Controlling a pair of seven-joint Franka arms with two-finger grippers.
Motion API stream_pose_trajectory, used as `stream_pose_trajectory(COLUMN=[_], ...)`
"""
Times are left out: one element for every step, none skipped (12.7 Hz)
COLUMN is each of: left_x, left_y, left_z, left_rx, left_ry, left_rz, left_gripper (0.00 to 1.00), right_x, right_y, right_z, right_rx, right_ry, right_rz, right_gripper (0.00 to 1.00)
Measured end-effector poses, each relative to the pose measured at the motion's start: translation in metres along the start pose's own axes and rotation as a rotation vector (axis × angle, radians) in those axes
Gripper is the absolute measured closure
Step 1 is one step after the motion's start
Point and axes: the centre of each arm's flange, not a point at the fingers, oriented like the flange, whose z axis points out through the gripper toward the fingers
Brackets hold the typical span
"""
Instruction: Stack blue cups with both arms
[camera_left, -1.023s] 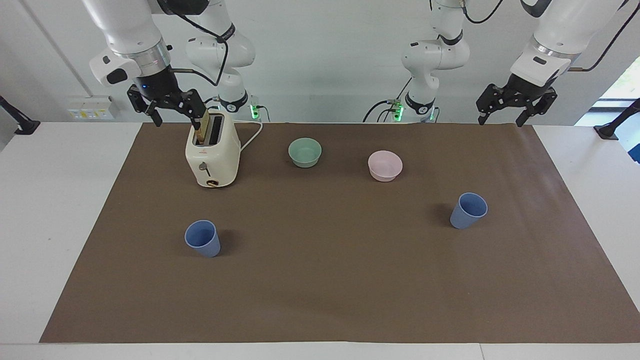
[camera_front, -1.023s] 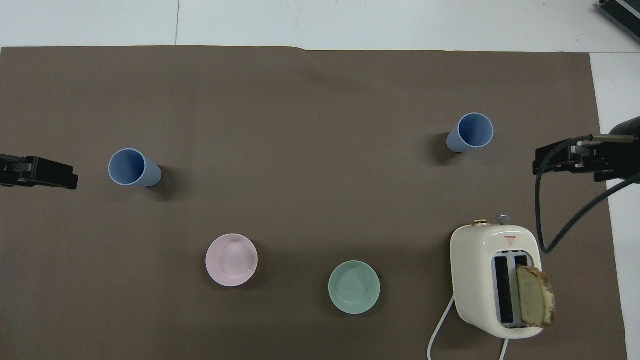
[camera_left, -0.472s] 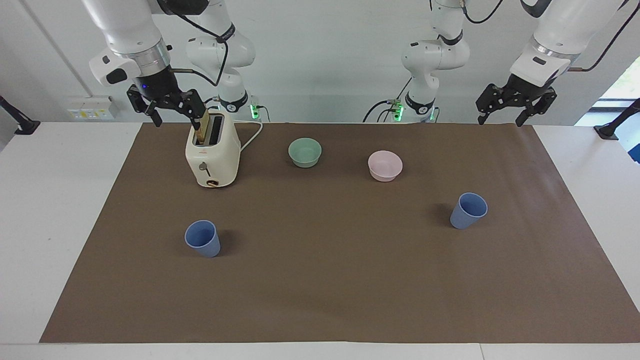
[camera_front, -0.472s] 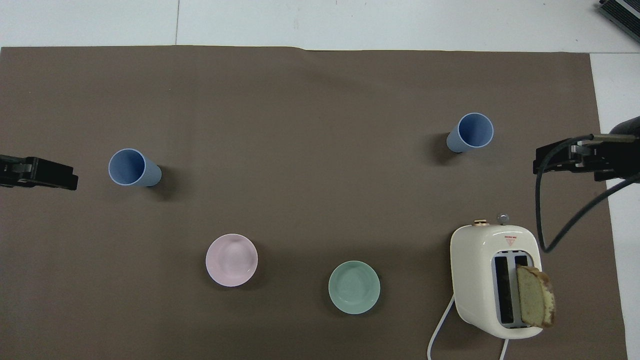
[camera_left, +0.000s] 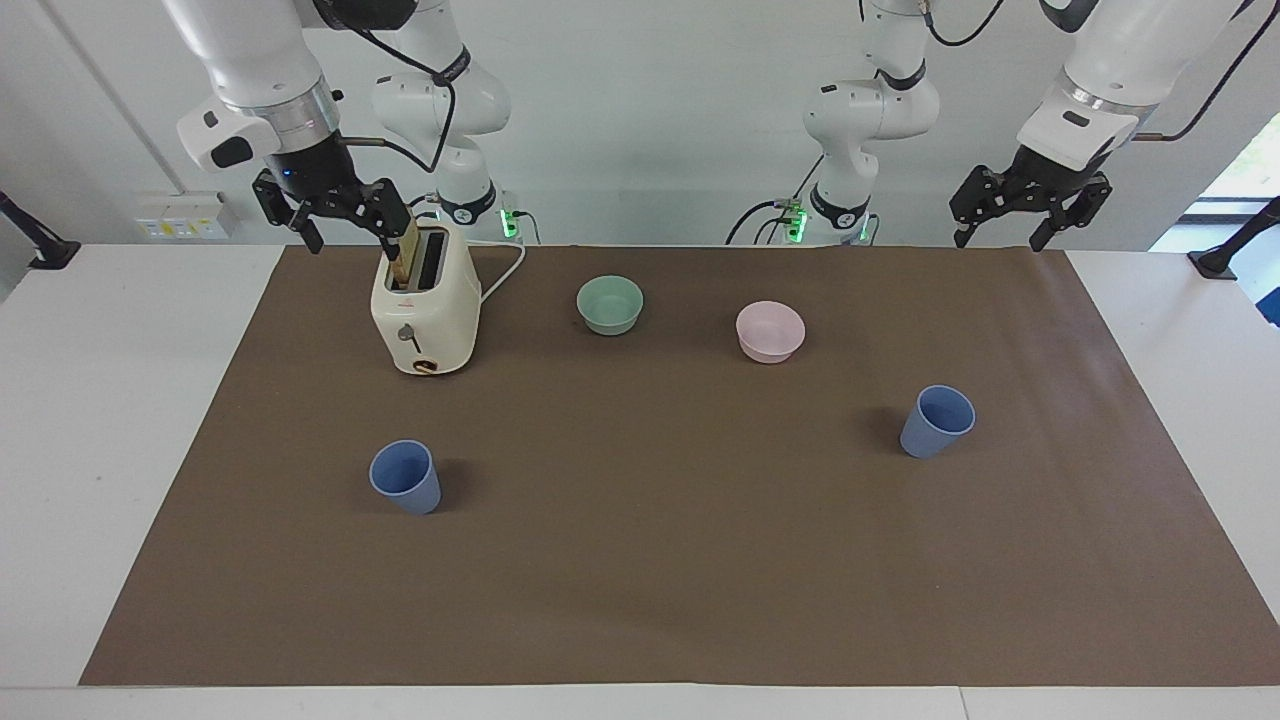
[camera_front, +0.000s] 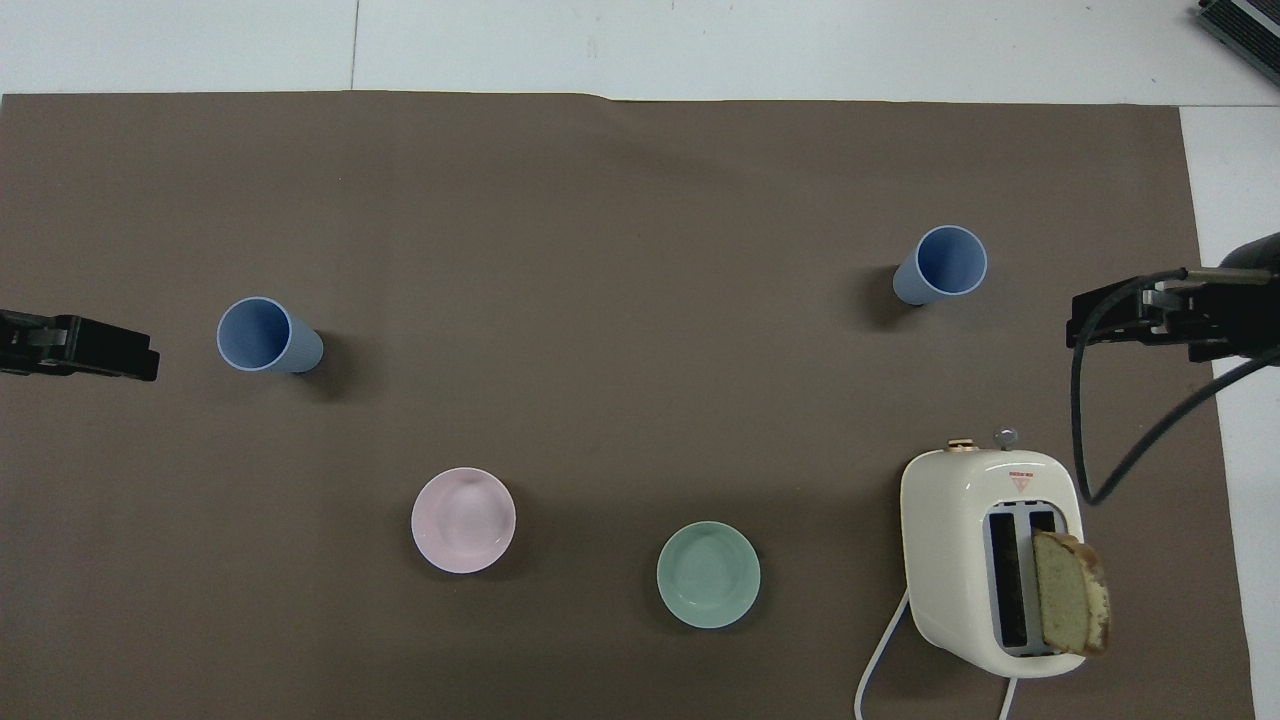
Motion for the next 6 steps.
stream_pose_trajectory(left_x=[0.0,0.0,0.0,0.0,0.0003,0.0017], left_y=[0.0,0.0,0.0,0.0,-0.0002,-0.0009], left_z=[0.0,0.0002,0.0003,0.0005,0.0017,0.0059], left_rx=[0.0,0.0,0.0,0.0,0.0,0.0], left_ry=[0.0,0.0,-0.001,-0.001,-0.002,-0.001], left_rz=[0.0,0.0,0.0,0.0,0.0,-0.002], left_gripper=[0.0,0.0,0.0,0.0,0.0,0.0], right_x=[0.0,0.0,0.0001,0.0001,0.0001,0.0001], right_y=[0.0001,0.0002,0.0003,0.0003,0.0004,0.0004], right_z=[0.0,0.0,0.0,0.0001,0.0001,0.0001], right_rx=[0.0,0.0,0.0,0.0,0.0,0.0], right_ry=[0.0,0.0,0.0,0.0,0.0,0.0], right_rz=[0.0,0.0,0.001,0.001,0.001,0.001], right_gripper=[0.0,0.0,0.0,0.0,0.0,0.0])
